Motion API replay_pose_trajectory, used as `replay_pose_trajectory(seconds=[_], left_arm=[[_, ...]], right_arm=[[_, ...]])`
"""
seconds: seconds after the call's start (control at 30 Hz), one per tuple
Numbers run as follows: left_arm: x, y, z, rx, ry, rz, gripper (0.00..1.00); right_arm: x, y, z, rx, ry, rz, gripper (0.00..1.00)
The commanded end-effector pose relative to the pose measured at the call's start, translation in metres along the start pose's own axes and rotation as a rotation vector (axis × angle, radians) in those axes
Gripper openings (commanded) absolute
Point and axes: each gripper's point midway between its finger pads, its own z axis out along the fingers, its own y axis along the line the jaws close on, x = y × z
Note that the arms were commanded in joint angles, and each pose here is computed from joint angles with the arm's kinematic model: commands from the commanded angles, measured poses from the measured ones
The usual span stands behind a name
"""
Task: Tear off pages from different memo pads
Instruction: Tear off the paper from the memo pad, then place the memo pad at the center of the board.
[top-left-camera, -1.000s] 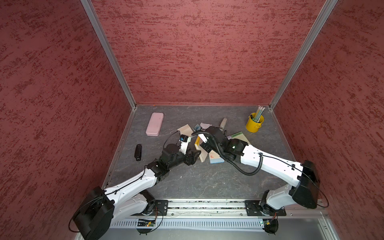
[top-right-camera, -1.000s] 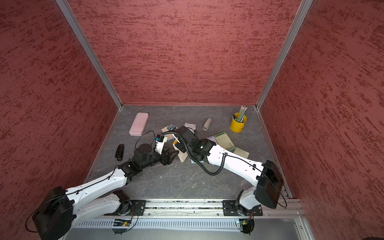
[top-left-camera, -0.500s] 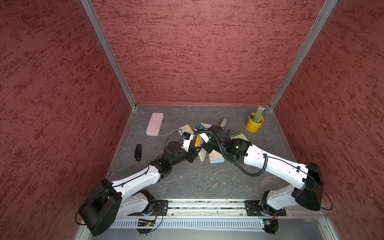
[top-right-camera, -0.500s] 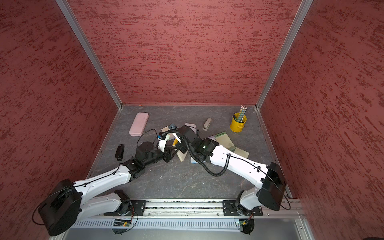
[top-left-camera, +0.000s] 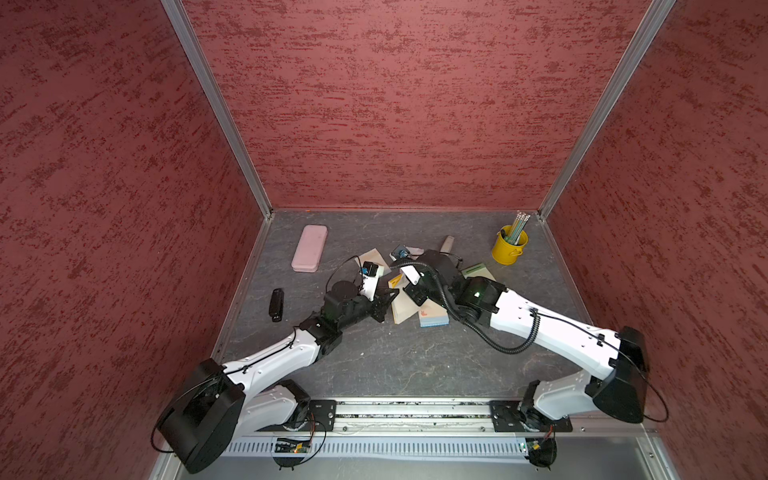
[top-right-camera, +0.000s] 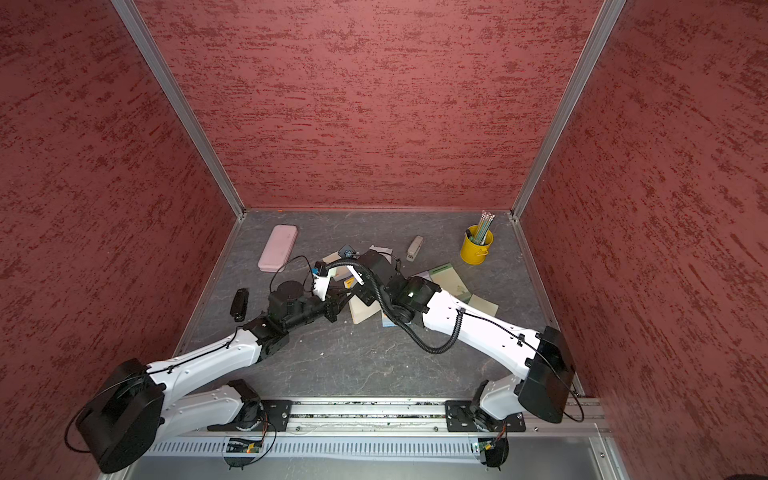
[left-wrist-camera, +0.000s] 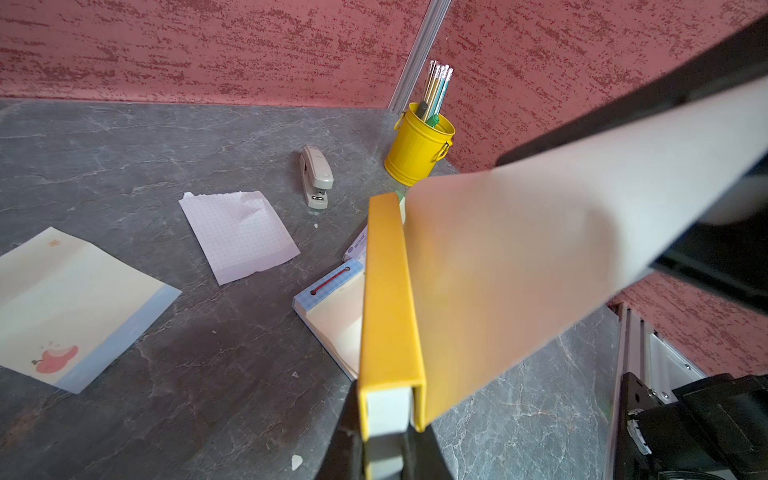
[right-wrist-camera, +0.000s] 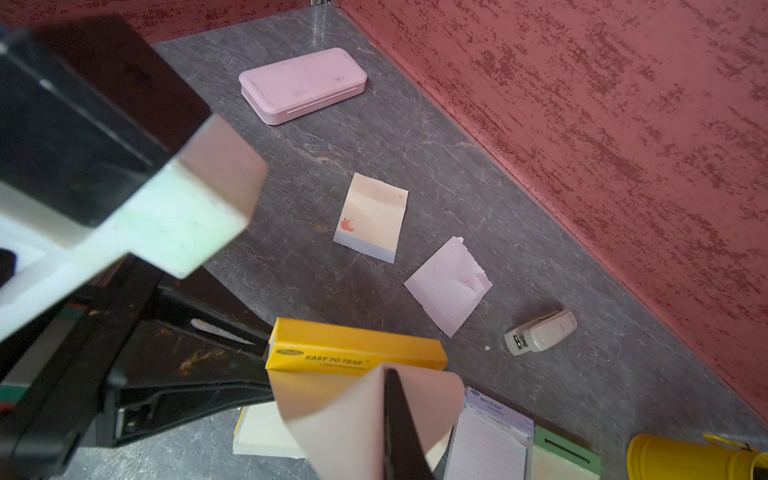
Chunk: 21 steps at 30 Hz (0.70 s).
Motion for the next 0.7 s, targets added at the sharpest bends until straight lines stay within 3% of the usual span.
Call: replay_pose_trajectory(seconds=[0.0,0.23,0.43,0.53,0.67], left_arm=[[0.001,0.001,0.001,0.02,0.023,-0.034,0.0],[0.009,0.013,-0.007,0.016,0.059,-0.127,0.0],[0.011,0.022,-0.016,0.019,0.089,-0.197,0.0],[0.016,0.047,-0.022,-0.048,0.145,-0.335,0.0],[0.034,0.084,-0.028,-0.101,0.319,-0.63,0.0]], right_arm=[[-0.04,-0.046,-0.026,0.143,-0.128,0.061,0.0],[-0.011,-0.106,-0.016,0.272,-0.071,0.165,0.0],[0.009,-0.124,-0.01,0.298,-0.021,0.216,0.0],[0.016,-0.125,-0.009,0.296,-0.009,0.226,0.0],[0.023,-0.118,-0.006,0.265,-0.002,0.256,0.0]])
